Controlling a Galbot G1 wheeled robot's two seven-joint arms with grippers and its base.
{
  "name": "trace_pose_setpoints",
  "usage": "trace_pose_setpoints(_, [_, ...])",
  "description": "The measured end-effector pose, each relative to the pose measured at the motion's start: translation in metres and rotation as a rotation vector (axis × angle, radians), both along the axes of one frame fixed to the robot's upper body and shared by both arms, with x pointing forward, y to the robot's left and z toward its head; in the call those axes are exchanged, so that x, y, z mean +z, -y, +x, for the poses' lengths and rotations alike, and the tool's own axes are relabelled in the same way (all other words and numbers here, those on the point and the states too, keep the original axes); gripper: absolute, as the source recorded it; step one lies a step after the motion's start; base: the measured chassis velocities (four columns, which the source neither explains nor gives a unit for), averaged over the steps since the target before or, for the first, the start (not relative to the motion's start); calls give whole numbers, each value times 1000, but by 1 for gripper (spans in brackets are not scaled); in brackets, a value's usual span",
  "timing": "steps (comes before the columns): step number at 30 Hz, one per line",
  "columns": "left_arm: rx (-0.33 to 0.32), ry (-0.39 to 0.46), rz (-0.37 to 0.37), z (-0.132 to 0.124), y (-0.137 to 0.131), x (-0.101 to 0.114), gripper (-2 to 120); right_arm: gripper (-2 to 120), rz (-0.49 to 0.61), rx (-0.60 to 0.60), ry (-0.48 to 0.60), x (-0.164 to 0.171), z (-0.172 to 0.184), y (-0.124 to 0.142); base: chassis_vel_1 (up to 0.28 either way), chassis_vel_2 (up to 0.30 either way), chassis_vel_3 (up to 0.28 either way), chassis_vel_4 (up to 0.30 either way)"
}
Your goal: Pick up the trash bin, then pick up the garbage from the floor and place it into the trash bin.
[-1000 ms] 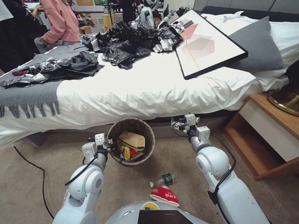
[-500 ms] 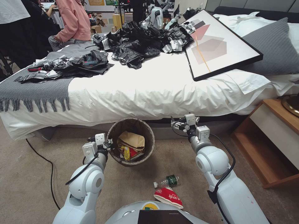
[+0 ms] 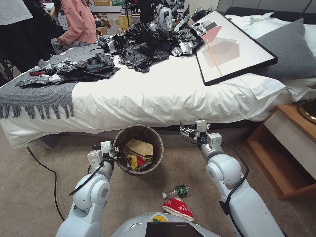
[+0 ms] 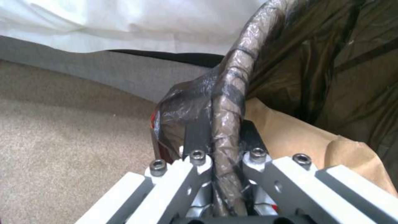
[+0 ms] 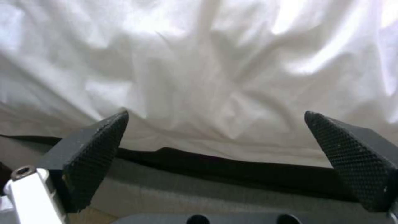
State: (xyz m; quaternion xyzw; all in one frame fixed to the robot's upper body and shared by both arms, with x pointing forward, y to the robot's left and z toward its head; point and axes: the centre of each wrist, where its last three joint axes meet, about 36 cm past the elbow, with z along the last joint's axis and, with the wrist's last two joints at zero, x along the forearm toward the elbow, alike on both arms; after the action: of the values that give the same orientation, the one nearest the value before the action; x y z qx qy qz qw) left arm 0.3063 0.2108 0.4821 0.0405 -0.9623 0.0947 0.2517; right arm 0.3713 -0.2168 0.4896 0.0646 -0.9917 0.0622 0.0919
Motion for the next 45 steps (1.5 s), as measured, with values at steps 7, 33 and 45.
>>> trace_pose_setpoints(7, [-1, 0, 0, 0, 0, 0, 2, 100, 5, -1, 1, 0, 0, 0, 0, 0, 0, 0])
trace_pose_setpoints(33, [-2, 2, 0, -2, 1, 2, 2, 100, -3, -6, -4, 2, -3, 2, 46, -48, -53, 54])
trace_pose_setpoints(45, [-2, 5, 1, -2, 0, 2, 2, 100, -3, 4, 7, 2, -2, 2, 248, -230, -244, 240])
